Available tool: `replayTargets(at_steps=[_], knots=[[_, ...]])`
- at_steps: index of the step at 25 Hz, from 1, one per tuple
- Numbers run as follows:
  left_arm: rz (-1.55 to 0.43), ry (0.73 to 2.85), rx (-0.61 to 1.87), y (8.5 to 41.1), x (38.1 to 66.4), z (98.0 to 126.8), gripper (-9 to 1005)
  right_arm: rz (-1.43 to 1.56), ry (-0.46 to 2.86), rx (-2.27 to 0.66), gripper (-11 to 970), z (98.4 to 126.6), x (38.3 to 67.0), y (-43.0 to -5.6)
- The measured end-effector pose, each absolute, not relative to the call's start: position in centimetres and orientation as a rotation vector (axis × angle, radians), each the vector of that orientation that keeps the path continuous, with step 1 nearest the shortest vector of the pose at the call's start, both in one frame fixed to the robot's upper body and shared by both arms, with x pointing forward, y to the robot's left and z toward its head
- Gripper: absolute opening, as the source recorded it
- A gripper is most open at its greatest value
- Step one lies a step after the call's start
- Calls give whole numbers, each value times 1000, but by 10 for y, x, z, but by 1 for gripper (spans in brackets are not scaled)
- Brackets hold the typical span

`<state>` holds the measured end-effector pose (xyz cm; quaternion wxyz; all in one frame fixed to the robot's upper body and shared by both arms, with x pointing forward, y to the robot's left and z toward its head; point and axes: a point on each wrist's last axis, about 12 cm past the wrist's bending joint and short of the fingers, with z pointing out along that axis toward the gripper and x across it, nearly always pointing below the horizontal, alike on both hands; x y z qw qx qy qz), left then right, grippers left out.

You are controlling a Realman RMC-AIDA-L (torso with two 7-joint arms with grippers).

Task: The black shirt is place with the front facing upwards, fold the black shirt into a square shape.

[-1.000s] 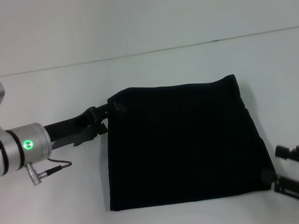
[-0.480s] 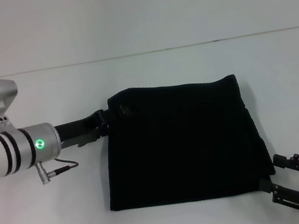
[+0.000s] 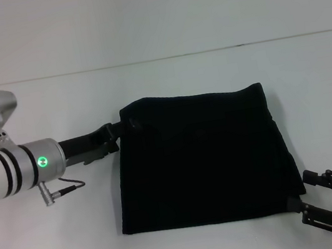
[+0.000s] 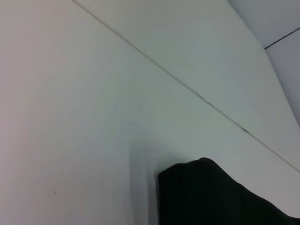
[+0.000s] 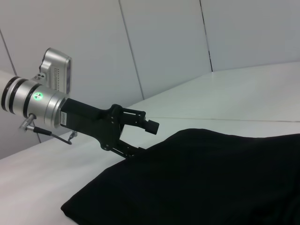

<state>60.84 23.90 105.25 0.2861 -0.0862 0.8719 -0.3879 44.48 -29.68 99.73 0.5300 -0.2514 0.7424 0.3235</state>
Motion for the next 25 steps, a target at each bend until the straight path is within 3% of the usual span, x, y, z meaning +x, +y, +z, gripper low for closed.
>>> replayTargets(at_steps=[19, 22, 25], knots=[[-1005, 2333, -133, 210, 603, 1046, 782, 785, 1758, -603, 742, 1000, 446, -296], [-1005, 2327, -133, 209, 603, 1047, 533, 785, 1756, -602, 743, 1000, 446, -296], [-1005, 2329, -124, 208, 604, 1047, 467, 782, 1755, -599, 742, 1000, 446, -297]])
